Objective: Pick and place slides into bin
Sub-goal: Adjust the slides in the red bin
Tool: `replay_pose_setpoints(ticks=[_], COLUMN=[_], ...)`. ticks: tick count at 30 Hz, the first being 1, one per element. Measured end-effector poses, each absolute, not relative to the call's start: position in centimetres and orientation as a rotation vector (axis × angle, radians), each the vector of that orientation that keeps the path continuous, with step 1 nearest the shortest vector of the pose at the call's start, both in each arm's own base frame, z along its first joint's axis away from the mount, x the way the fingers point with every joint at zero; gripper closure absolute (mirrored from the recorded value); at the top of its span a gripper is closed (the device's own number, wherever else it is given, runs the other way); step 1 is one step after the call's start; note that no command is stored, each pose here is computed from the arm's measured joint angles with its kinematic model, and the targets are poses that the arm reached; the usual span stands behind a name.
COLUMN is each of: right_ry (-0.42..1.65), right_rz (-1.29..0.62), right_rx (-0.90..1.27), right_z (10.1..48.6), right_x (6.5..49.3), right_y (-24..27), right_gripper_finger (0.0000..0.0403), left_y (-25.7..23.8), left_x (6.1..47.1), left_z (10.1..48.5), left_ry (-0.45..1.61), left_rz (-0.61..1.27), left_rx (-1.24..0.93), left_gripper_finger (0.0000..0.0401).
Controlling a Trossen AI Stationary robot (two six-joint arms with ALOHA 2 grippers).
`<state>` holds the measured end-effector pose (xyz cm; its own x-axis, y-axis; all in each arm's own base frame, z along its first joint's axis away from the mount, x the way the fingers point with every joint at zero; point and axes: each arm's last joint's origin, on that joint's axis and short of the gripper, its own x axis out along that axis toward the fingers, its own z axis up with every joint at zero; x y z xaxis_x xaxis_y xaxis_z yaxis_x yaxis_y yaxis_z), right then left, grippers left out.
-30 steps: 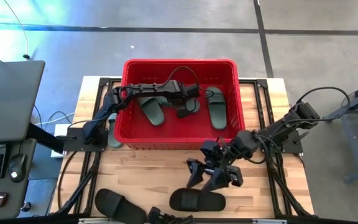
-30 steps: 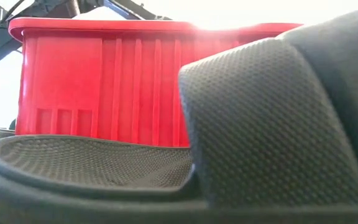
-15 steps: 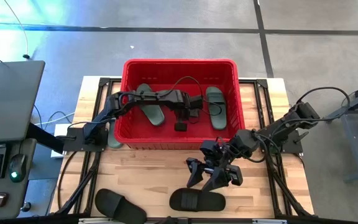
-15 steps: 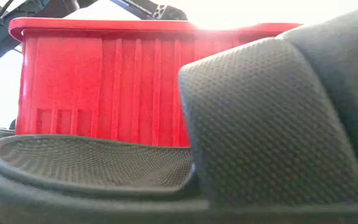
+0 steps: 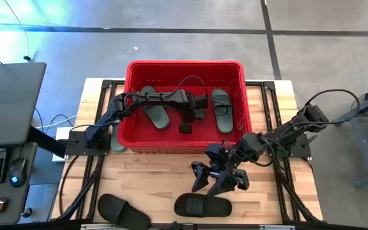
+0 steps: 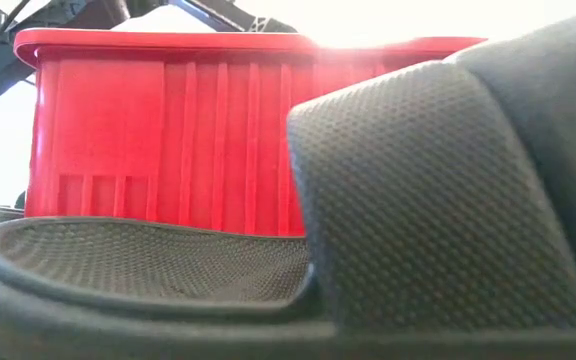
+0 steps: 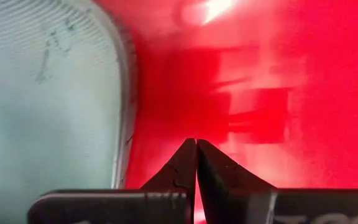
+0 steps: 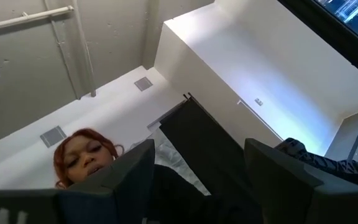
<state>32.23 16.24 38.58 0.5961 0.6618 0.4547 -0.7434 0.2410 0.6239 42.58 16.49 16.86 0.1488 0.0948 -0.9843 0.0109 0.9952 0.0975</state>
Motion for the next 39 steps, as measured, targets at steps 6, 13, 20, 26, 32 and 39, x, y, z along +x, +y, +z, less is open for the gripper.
replay_pose_setpoints(ticks=[6, 13, 20, 26, 32, 39], right_ry=[-0.104, -0.106, -0.068, -0.048, -0.011, 0.03], right_rz=[0.991, 1.029, 1.093, 1.121, 1.154, 1.136], right_rx=[0.892, 0.863, 0.824, 0.832, 0.843, 0.862], right_z=[38.9, 39.8, 40.0, 40.6, 40.7, 40.5], right_x=[32.2, 32.2, 32.1, 31.7, 31.5, 32.0], right_y=[15.5, 13.5, 12.6, 11.9, 11.7, 10.3], right_gripper_finger=[0.0165, 0.0165, 0.0165, 0.0165, 0.0165, 0.0165], left_y=[16.2, 16.0, 15.9, 15.9, 15.6, 15.0], left_x=[42.7, 43.3, 43.7, 43.7, 43.8, 43.9], left_z=[16.9, 16.7, 16.9, 16.8, 16.8, 17.0], left_ry=[1.379, 1.297, 1.225, 1.226, 1.234, 1.185], left_rz=[-0.028, -0.136, -0.204, -0.204, -0.198, -0.286], left_rx=[0.009, 0.001, -0.027, -0.027, -0.034, -0.124], left_gripper_finger=[0.0398, 0.0398, 0.0377, 0.0306, 0.0222, 0.0167])
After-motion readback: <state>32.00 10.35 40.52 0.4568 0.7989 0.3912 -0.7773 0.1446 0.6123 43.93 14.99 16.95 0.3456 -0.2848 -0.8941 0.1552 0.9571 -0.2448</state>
